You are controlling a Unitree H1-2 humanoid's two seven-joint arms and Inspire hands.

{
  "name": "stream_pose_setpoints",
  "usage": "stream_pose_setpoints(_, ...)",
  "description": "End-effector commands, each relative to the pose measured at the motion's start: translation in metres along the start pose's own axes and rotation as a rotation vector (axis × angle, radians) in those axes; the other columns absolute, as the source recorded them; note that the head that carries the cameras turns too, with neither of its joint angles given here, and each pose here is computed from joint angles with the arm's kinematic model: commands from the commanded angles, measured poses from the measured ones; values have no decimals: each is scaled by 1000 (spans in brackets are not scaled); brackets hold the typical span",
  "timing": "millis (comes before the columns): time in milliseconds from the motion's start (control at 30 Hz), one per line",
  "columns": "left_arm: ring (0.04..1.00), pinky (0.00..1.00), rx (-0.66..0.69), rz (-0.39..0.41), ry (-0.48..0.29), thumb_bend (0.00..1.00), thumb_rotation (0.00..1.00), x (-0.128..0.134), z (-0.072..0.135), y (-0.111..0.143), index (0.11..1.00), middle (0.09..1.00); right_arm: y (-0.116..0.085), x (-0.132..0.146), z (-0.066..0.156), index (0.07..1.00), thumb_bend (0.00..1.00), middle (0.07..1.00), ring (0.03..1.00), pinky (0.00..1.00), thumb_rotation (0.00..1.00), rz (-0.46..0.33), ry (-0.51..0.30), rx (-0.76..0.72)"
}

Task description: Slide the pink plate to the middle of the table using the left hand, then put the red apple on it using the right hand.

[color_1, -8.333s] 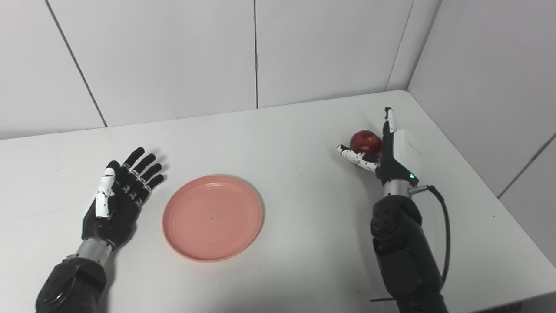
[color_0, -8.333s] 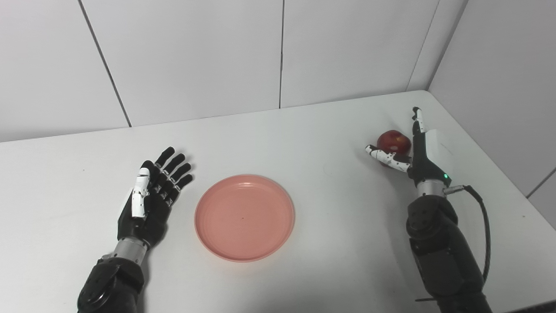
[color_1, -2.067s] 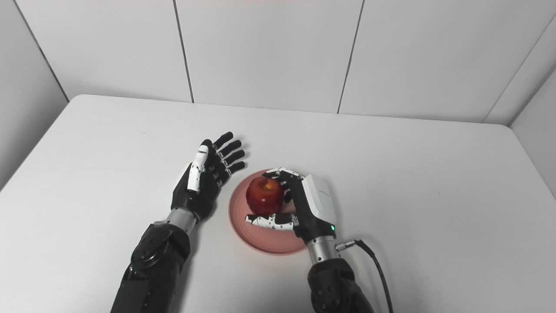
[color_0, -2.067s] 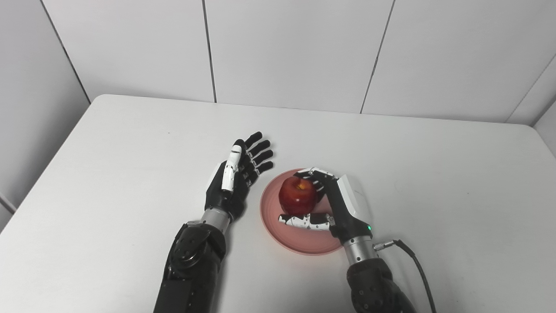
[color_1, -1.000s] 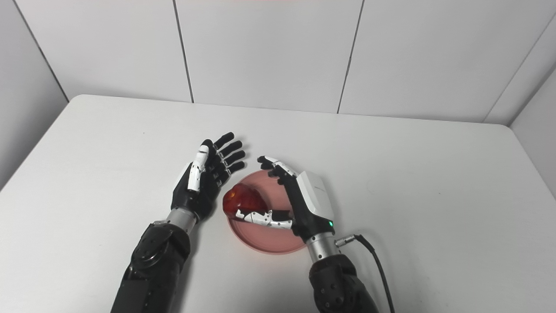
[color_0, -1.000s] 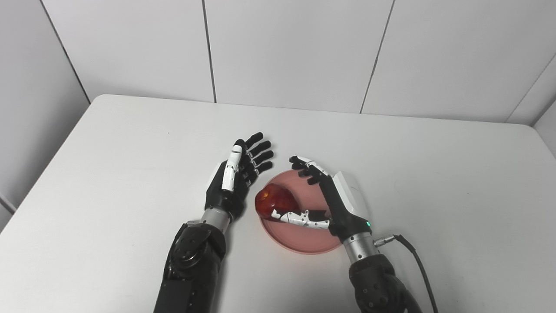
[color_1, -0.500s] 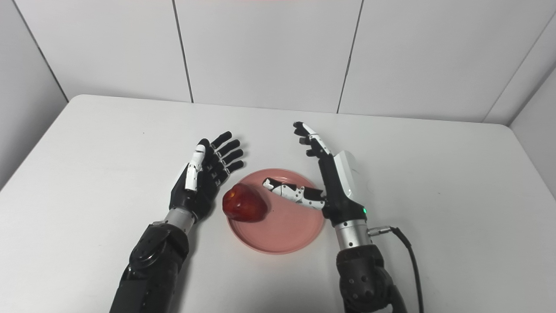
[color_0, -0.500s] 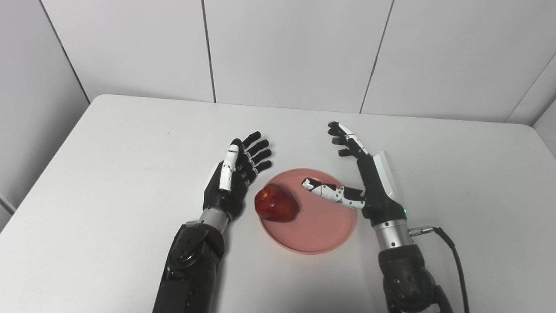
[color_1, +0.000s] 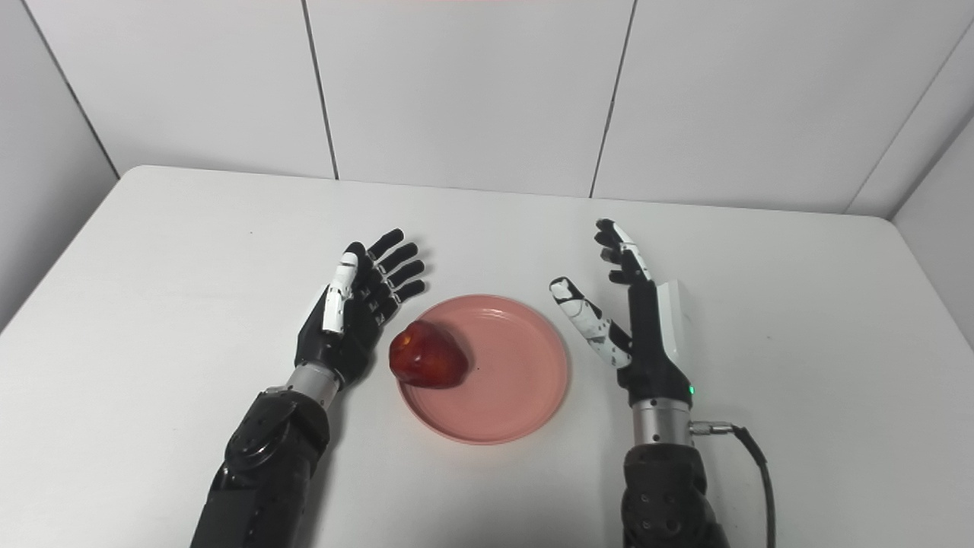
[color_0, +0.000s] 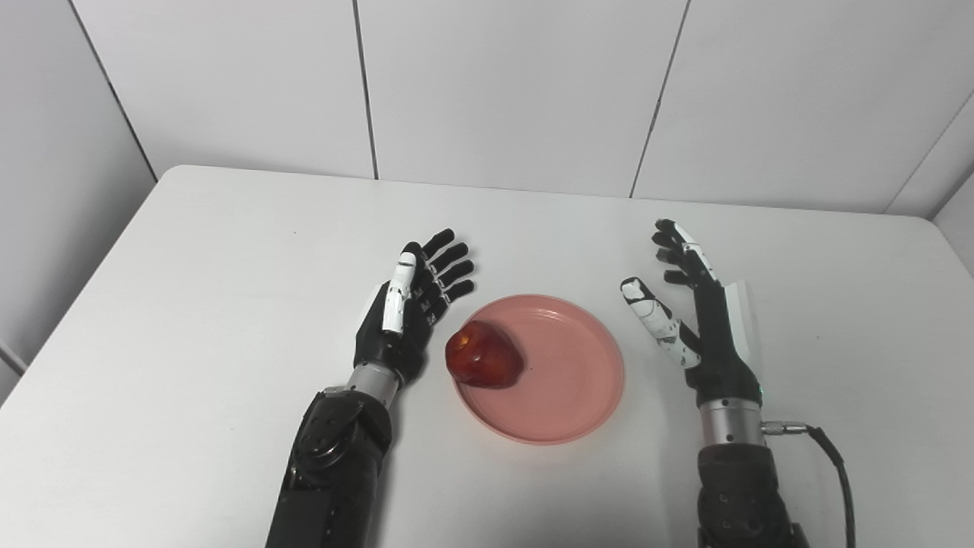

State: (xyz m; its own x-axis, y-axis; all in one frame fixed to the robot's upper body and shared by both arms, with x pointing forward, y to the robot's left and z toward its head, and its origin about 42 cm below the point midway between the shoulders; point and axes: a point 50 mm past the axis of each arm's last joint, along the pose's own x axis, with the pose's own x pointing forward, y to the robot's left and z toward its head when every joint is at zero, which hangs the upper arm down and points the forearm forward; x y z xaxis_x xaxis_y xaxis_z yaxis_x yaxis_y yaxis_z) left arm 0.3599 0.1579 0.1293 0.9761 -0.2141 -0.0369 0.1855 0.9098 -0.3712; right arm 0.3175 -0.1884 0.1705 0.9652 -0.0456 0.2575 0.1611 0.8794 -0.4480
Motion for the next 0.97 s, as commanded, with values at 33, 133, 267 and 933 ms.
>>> stream_pose_setpoints(33,834,818,-8,61,104,353,1000,-11,-24,15,824,843,-3,3,2,848,761,828,795,747,1000,-44,-39,53)
stream_pose_setpoints(133,833,817,-9,67,104,352,1000,-11,-23,15,820,839,-1,1,-11,867,658,851,813,770,1000,-43,15,105)
stream_pose_setpoints(267,835,822,-6,63,103,353,1000,-11,-22,16,824,843,2,-1,-23,870,565,858,829,783,1000,-36,64,166)
stream_pose_setpoints(933,835,820,4,69,101,353,1000,-13,-21,17,823,842,16,-9,-33,891,170,880,860,819,999,-6,126,304)
